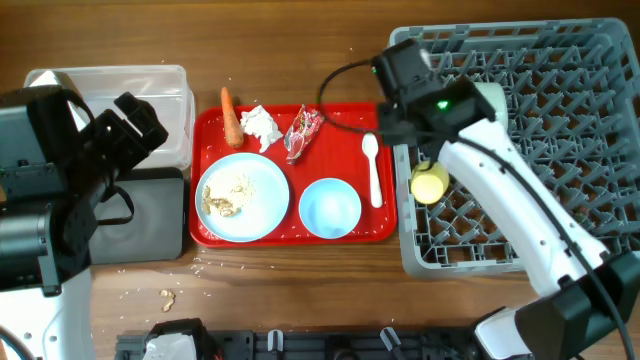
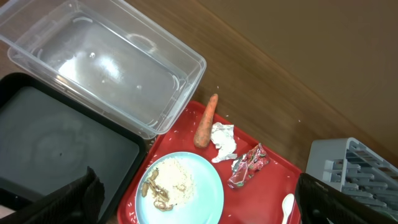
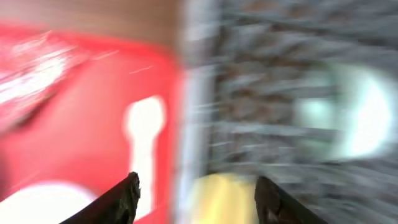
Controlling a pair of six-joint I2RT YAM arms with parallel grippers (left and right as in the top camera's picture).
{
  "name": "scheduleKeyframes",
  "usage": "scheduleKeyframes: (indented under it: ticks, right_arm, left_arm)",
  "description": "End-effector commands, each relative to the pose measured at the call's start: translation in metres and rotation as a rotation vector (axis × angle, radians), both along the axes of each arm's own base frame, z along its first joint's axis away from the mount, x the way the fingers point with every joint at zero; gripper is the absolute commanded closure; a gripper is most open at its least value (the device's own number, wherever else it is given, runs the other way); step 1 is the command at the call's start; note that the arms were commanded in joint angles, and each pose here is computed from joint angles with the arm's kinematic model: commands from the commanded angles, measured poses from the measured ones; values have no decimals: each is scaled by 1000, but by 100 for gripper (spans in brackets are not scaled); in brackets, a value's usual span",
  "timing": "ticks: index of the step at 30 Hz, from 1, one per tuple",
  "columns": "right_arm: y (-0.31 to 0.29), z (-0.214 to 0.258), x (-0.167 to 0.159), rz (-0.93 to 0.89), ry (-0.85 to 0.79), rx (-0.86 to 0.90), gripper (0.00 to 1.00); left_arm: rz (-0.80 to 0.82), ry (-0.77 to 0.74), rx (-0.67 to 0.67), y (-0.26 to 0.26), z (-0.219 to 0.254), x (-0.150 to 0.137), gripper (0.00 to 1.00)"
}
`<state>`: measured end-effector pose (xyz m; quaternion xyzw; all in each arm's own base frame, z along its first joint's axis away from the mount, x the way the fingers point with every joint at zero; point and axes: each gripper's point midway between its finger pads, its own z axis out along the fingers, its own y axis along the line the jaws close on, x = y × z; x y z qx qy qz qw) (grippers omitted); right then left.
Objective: Sort waste into correct bins and load items into the dishwasher rack
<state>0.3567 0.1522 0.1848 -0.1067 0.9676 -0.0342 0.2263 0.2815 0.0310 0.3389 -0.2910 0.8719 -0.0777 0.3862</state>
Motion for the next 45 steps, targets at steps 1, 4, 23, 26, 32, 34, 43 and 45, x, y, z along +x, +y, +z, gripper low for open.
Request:
scheduleKeyframes:
  ticks: [1,4,23,26,32,34,43,45]
  right_arm:
    - [50,-52,-51,133,285,186,41]
    - [47,-99,-88,137,454,189,42]
    - [43,-152,-82,-1,364,194,90]
    - [41,-147,-75,-28,337,183,96]
    - [50,-106,-57,64,232,197,96]
    - [51,-117,-62,67,274,198,96]
    - [57,-168,-67,62,382,185,83]
    - [58,-165,-65,63,373,190,96]
  left_arm:
    - [22,-6,3,4,2,1,0]
    - [22,-6,3,4,2,1,0]
    - [22,-6,3,4,2,1,0]
    - [22,-6,3,4,2,1,0]
    - [22,-6,3,4,2,1,0]
    - [22,-6,3,4,2,1,0]
    - [22,-6,3,4,2,1,0]
    - [22,-6,3,4,2,1,0]
